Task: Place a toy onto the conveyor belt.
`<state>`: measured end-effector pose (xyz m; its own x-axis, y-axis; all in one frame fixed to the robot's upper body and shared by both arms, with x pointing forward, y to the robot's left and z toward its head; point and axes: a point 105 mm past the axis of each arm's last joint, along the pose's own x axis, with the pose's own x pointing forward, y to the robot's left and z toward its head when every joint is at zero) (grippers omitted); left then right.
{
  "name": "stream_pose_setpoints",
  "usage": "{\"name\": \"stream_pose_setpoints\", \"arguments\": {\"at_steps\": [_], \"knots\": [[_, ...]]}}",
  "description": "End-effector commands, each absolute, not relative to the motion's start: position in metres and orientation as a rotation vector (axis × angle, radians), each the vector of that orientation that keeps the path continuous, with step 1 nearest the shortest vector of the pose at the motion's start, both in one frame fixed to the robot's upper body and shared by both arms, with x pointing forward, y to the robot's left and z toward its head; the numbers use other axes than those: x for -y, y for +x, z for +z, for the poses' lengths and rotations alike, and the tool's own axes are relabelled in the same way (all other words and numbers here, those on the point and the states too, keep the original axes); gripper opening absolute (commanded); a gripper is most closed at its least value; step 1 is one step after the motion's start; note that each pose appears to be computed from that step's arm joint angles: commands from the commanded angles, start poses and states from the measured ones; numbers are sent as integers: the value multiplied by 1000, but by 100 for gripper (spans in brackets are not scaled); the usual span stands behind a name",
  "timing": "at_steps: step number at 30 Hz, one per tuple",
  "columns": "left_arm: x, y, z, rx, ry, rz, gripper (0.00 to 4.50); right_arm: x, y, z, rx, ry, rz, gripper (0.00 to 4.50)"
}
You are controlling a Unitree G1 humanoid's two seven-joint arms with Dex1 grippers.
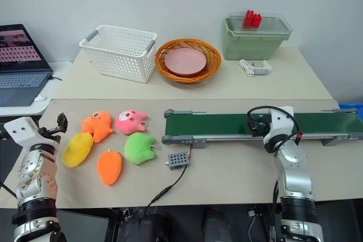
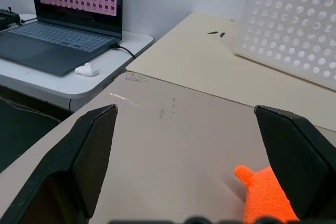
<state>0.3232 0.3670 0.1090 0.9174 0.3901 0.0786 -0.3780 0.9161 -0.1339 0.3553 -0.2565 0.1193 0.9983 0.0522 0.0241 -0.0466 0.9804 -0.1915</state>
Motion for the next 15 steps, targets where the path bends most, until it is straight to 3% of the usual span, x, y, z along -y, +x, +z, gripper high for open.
{"name": "stream_pose_setpoints", "arguments": {"at_steps": [1, 11, 15], "knots": [[-366, 327, 117, 125, -93, 386, 448, 259, 354, 136, 96, -212, 35, 450], [-364, 332, 112, 103, -115, 375, 448, 247, 359, 147, 128, -226, 74, 450], [-363, 332, 111, 103, -115, 374, 448, 218, 361, 159, 160, -233, 201, 450]]}}
